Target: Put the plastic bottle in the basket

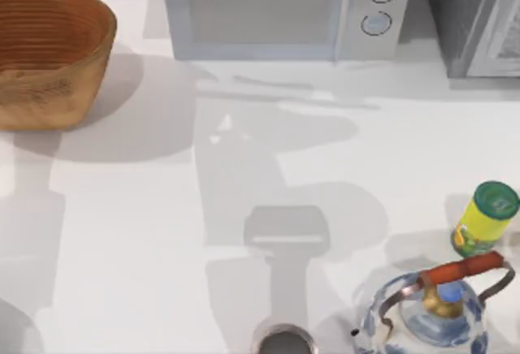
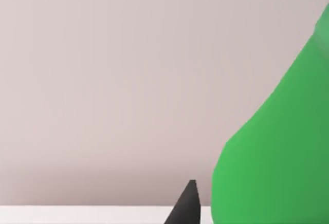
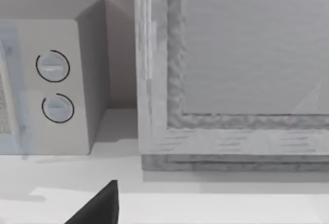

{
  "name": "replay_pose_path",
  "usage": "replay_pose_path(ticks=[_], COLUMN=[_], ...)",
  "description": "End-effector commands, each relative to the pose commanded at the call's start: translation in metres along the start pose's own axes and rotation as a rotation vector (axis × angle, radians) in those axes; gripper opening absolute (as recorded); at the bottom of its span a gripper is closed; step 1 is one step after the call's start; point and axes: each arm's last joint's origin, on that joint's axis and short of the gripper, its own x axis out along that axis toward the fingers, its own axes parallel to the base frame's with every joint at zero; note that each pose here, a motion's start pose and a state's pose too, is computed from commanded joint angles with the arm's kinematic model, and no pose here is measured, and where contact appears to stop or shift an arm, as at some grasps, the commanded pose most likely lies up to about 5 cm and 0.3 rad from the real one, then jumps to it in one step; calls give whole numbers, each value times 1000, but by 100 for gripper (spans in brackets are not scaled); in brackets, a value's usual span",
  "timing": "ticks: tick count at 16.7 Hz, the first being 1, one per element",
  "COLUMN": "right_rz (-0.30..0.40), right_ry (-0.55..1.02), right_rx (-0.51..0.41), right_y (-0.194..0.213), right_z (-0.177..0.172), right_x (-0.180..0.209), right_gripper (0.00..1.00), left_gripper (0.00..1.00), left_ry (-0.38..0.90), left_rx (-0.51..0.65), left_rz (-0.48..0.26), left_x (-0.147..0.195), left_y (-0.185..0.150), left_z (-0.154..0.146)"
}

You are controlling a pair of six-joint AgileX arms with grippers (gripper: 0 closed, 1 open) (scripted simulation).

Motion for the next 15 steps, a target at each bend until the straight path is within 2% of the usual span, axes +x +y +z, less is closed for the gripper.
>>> replay_pose_path(ticks=[3,15], right_rz=[0,0], right_ry=[0,0], right_rx=[0,0], right_y=[0,0], right_z=[0,0], right_x=[0,0], right_gripper=[100,100], left_gripper=[0,90], left_ry=[0,0], left_rx=[0,0], left_rz=[0,0], left_x=[0,0], left_y=[0,0], left_z=[0,0])
